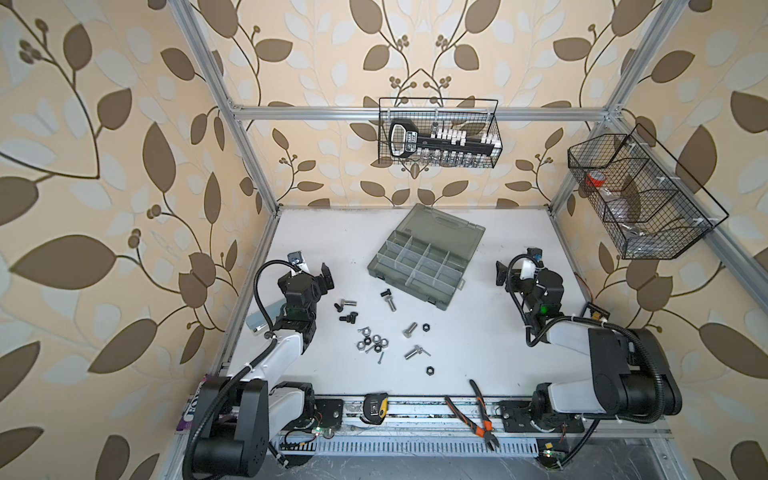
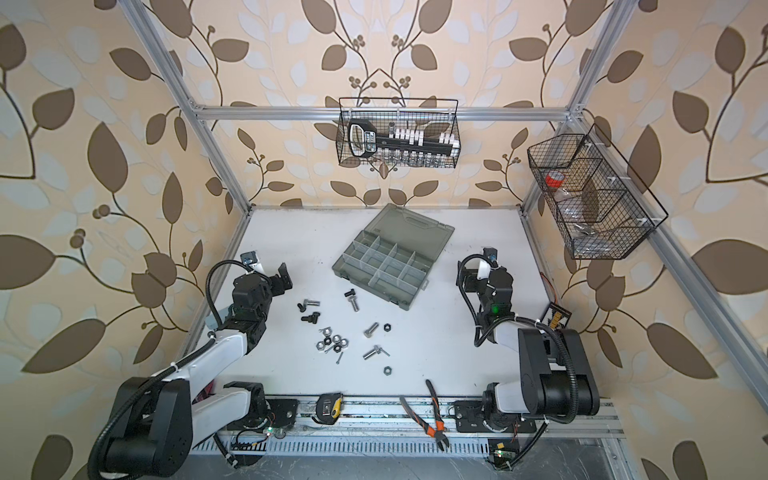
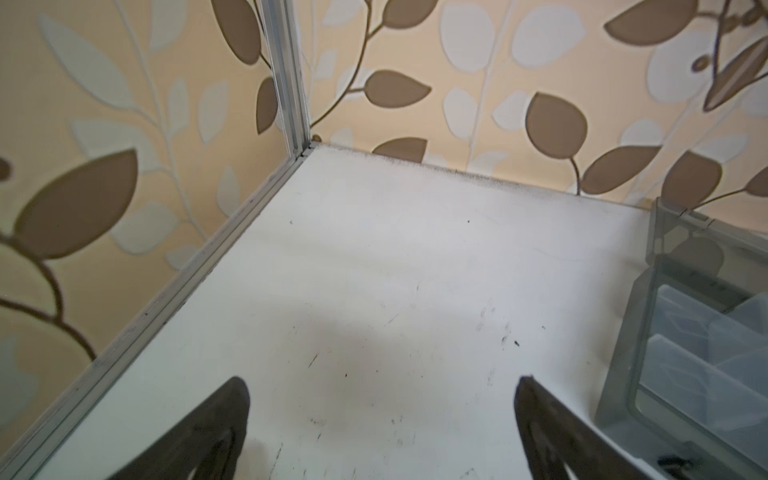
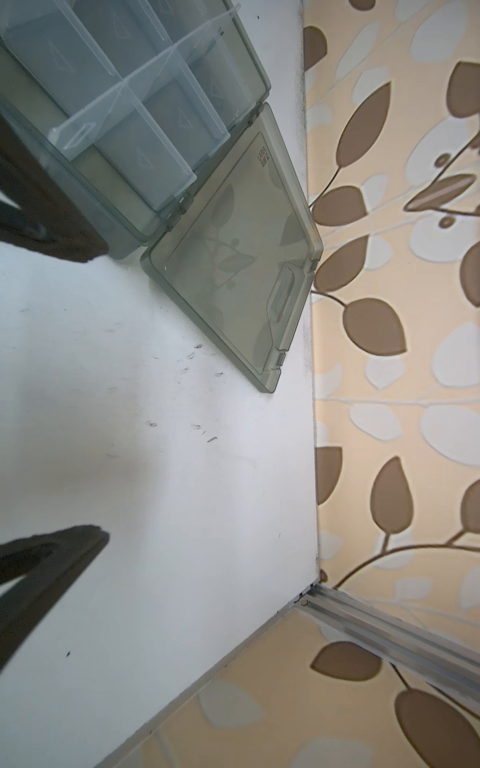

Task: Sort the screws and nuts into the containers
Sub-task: 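Raise both arms and move the right gripper over the scattered bolts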

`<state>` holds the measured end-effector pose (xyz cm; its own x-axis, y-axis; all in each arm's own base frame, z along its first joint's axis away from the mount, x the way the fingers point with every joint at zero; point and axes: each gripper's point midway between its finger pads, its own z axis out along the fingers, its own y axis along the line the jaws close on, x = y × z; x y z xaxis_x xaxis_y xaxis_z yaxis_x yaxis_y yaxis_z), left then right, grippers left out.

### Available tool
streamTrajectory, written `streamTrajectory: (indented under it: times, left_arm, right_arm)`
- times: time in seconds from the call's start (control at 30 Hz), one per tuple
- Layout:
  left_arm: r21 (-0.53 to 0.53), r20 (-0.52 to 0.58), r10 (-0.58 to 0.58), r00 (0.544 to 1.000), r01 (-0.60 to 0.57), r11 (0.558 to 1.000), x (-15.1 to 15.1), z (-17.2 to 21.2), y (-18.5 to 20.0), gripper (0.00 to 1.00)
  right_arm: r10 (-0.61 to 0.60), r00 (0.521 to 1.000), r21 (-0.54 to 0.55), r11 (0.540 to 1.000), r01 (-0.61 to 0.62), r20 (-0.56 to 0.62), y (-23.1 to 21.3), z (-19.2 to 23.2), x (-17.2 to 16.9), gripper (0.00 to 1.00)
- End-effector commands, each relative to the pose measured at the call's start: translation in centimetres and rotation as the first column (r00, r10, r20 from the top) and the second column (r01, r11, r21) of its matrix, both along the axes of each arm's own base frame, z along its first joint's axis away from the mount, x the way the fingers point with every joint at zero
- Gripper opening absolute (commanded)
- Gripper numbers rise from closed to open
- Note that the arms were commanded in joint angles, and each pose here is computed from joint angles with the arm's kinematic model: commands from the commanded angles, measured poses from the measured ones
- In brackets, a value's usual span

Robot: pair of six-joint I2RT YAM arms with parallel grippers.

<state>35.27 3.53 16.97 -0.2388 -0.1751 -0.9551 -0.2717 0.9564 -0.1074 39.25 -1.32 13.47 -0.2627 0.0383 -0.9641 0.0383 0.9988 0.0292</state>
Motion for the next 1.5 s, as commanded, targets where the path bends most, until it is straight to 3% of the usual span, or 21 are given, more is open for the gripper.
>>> streamTrajectory:
  times: [0.0,0.23,0.37,0.5,0.63,0.83,1.07,1.47]
  left_arm:
    - [-0.051,0.046,0.022,0.999,-0.020,0.999,0.0,3.0,0.1,0.99]
    - [-0.207,0.051,-0.033,0.998,0.043,0.977,-0.5,5.8,-1.8,0.99]
    - [-0.209,0.041,-0.064,0.997,0.071,0.975,-1.8,6.9,-3.1,0.99]
    - [-0.219,0.036,-0.083,0.996,0.089,0.972,-3.4,7.5,-4.9,0.99]
    - [-0.337,-0.016,-0.207,0.978,0.190,0.922,-4.6,6.1,-8.1,0.99]
    - [-0.478,-0.143,-0.285,0.948,0.186,0.859,-6.8,2.7,-9.9,0.99]
    - [-0.537,-0.213,-0.273,0.938,0.121,0.835,-7.9,1.1,-10.0,0.99]
    - [-0.501,-0.293,-0.192,0.937,0.020,0.865,-7.8,0.0,-8.6,0.99]
  right_arm:
    - [-0.084,0.996,0.006,0.996,0.084,0.026,-1.0,2.3,0.2,1.00]
    - [-0.120,0.992,0.027,0.992,0.121,-0.024,-0.8,6.1,0.4,1.00]
    - [-0.190,0.978,0.120,0.973,0.199,-0.083,-1.0,6.9,-0.4,1.00]
    - [-0.158,0.979,0.135,0.975,0.176,-0.129,0.8,7.1,-1.9,1.00]
    - [-0.147,0.972,0.073,0.984,0.163,-0.185,3.0,7.2,-3.9,1.00]
    - [0.002,0.955,0.115,0.993,0.034,-0.296,7.7,6.0,-7.8,1.00]
    - [0.195,0.859,0.205,0.973,-0.108,-0.473,14.9,1.9,-12.4,0.99]
    - [0.441,0.656,0.288,0.897,-0.335,-0.613,26.9,-2.3,-16.8,0.81]
